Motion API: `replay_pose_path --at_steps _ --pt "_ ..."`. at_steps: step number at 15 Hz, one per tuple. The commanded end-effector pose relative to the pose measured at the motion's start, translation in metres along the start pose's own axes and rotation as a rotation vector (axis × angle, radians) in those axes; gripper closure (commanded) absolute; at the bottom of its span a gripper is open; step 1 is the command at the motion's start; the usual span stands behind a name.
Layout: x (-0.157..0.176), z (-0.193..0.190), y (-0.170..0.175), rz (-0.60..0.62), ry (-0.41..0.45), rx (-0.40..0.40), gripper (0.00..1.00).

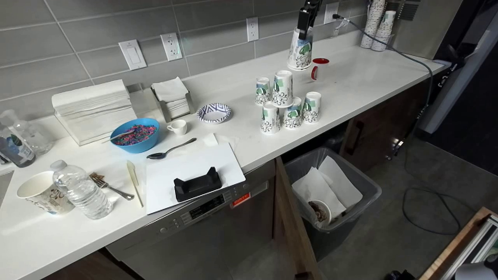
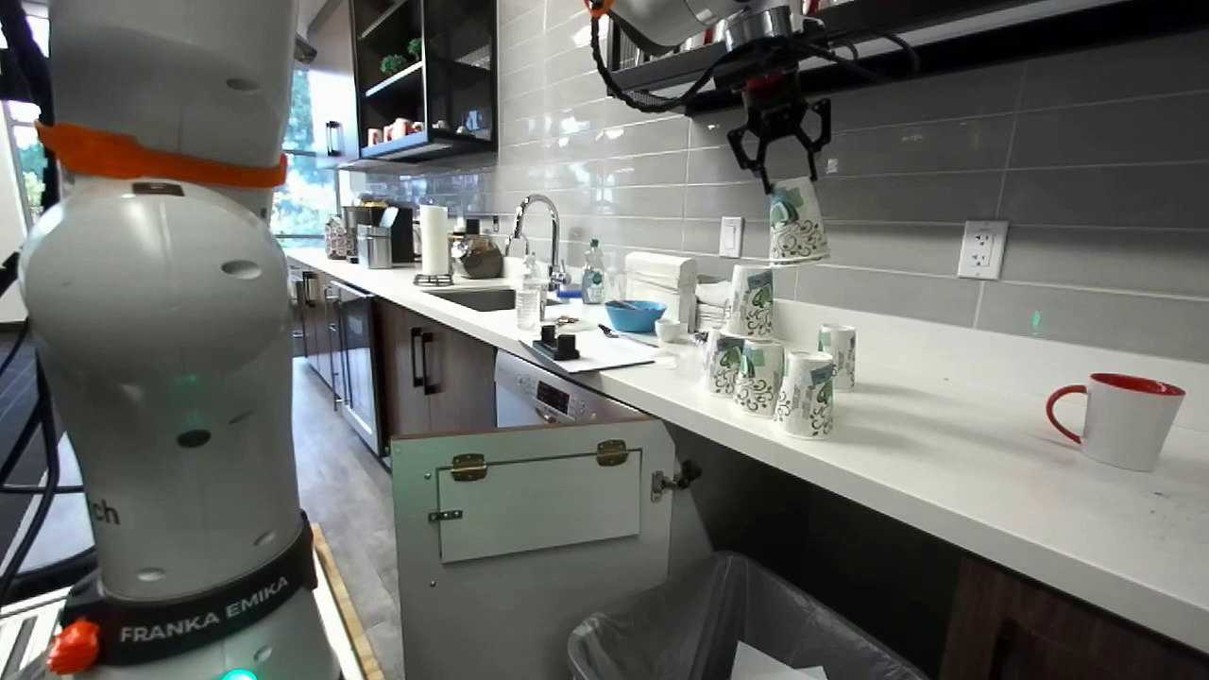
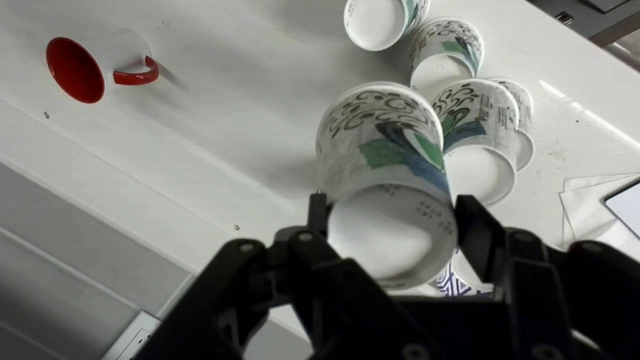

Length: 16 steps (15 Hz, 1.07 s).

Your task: Stack all the cups that are in a built tower together

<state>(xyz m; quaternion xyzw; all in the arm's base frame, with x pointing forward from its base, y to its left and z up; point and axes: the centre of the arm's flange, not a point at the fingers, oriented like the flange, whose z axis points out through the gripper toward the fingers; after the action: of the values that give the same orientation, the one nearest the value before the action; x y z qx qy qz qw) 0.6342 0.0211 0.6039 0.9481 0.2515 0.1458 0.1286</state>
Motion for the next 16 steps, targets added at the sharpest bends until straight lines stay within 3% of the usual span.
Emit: replay_pose_path --at_steps 1,5,16 --pt "0.007 -0.018 -0.012 -0.029 0.011 -0.016 0.61" --pt "0.020 -0.028 -0.026 -0.079 0.030 0.016 0.61" --pt "0.043 -0.003 -0.033 -0.131 -0.011 0.089 0.61"
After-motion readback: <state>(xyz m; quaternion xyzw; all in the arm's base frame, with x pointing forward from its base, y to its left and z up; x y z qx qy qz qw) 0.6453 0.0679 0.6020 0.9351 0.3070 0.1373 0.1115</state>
